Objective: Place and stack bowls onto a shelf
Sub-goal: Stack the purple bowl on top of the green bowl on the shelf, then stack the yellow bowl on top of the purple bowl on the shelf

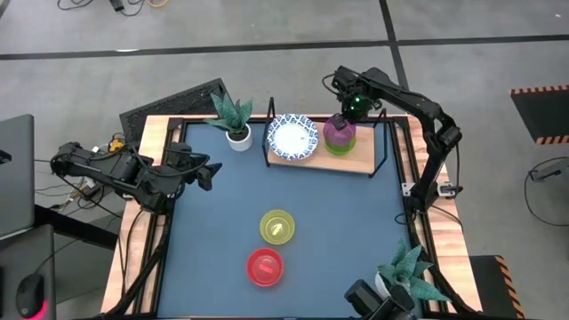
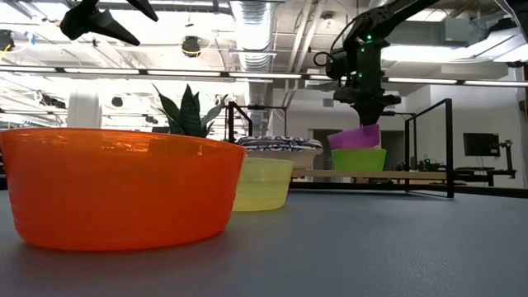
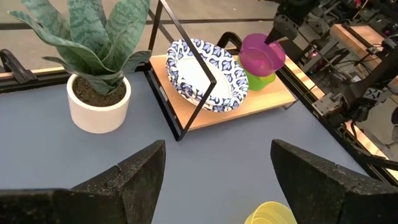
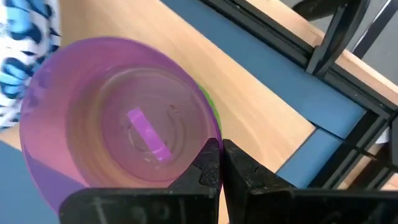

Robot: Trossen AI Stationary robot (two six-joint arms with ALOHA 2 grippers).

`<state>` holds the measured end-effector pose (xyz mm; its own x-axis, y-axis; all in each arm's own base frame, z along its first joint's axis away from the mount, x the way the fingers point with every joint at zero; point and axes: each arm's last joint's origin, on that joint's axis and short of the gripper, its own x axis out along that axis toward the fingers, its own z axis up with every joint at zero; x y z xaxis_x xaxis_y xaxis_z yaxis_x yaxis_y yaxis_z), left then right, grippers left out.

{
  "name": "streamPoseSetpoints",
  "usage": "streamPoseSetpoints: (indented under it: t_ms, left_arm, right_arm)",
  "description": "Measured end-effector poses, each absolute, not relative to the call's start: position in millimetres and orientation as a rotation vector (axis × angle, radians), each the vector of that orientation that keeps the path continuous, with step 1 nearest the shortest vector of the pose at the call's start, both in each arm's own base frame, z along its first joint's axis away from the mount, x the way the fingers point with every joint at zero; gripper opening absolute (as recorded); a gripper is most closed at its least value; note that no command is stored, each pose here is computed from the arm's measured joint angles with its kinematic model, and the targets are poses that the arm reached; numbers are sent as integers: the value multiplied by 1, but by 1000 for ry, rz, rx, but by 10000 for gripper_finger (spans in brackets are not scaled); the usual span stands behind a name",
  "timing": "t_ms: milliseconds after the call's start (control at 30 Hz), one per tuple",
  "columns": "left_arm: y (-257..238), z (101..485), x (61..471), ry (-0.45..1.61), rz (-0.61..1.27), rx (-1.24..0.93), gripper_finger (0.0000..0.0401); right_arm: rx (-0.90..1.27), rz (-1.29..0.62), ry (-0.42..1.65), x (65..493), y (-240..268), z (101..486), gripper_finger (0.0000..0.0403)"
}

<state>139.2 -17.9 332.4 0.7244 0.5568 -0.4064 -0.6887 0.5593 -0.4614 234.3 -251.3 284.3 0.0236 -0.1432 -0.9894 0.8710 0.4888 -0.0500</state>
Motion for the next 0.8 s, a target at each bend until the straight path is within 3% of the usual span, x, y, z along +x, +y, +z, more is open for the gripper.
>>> streamPoseSetpoints:
  t_ms: [433, 800]
  left_arm:
    - [-18, 331, 139, 243, 731, -641, 274]
    - [-18, 331, 139, 243, 733, -647, 274]
  right_arm:
    - [695, -880, 1324, 232, -255, 269, 29]
    - [695, -868, 1331, 231, -255, 272, 148]
